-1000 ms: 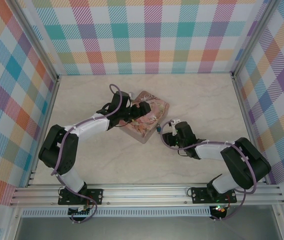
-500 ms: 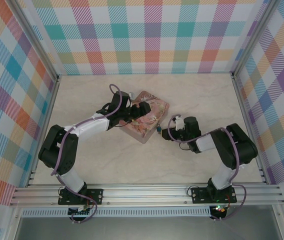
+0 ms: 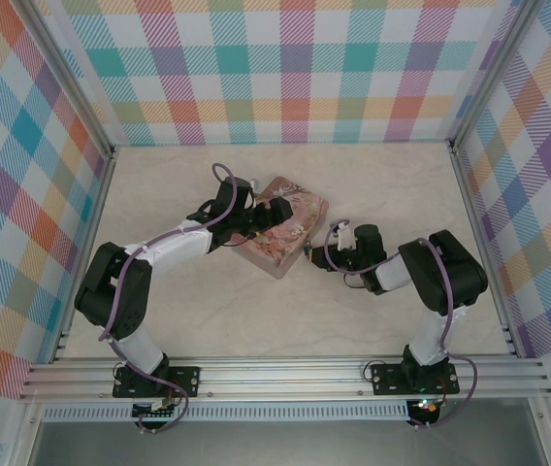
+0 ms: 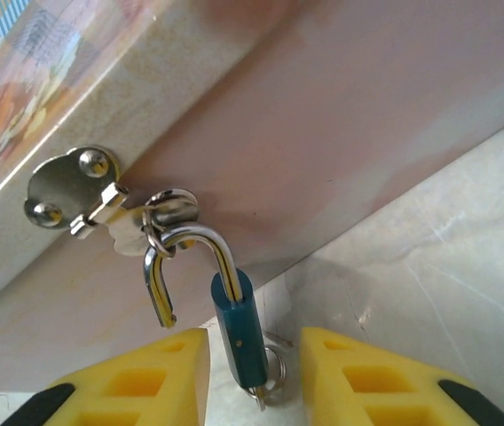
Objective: Unlock the padlock with the key
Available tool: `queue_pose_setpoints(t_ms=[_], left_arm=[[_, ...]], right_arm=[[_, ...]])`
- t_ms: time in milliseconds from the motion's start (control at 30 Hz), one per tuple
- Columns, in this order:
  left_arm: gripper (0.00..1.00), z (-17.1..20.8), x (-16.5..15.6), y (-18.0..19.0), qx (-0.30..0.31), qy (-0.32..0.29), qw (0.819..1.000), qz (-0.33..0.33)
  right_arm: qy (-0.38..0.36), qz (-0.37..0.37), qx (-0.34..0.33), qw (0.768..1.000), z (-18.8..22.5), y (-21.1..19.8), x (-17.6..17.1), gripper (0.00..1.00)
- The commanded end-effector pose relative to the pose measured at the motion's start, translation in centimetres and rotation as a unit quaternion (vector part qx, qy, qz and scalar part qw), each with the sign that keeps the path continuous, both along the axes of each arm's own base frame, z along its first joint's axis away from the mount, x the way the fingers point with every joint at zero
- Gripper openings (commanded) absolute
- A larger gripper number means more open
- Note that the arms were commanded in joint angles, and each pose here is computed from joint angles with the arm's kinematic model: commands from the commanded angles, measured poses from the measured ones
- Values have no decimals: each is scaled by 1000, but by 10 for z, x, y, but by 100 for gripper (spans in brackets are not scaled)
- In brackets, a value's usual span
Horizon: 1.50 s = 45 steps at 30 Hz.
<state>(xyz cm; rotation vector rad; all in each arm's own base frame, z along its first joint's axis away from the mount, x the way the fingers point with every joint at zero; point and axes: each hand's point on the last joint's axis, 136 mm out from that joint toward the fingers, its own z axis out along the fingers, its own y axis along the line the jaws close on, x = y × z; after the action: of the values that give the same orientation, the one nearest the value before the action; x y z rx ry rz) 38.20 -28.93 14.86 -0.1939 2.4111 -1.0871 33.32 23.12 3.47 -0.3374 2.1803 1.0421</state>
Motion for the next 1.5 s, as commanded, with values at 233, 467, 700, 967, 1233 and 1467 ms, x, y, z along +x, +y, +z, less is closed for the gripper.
queue_pose_setpoints(t_ms=[233,467,700,967,1233,1467], left_arm=[[89,15,0,-2,-5,-16,1000,-5],[89,20,-4,-3,-12,-20,1000,-10],[89,45,-12,-7,-13,-53,998,-24],[89,35,-24,-33,-19,-38,998,-41],[89,-6,-34,-39,-8,4,999,-39],[89,-32,-43,-30,9,27,999,-30]], right_arm=[[19,6,6,1000,-6,5,0,17],[10,-2,8,1000,-1,3,2,8],[18,-43,9,999,7,-4,11,3],[51,-73,17,996,11,-7,15,2],[67,-108,24,992,17,-13,21,2],[83,-139,5,987,17,-20,28,2]])
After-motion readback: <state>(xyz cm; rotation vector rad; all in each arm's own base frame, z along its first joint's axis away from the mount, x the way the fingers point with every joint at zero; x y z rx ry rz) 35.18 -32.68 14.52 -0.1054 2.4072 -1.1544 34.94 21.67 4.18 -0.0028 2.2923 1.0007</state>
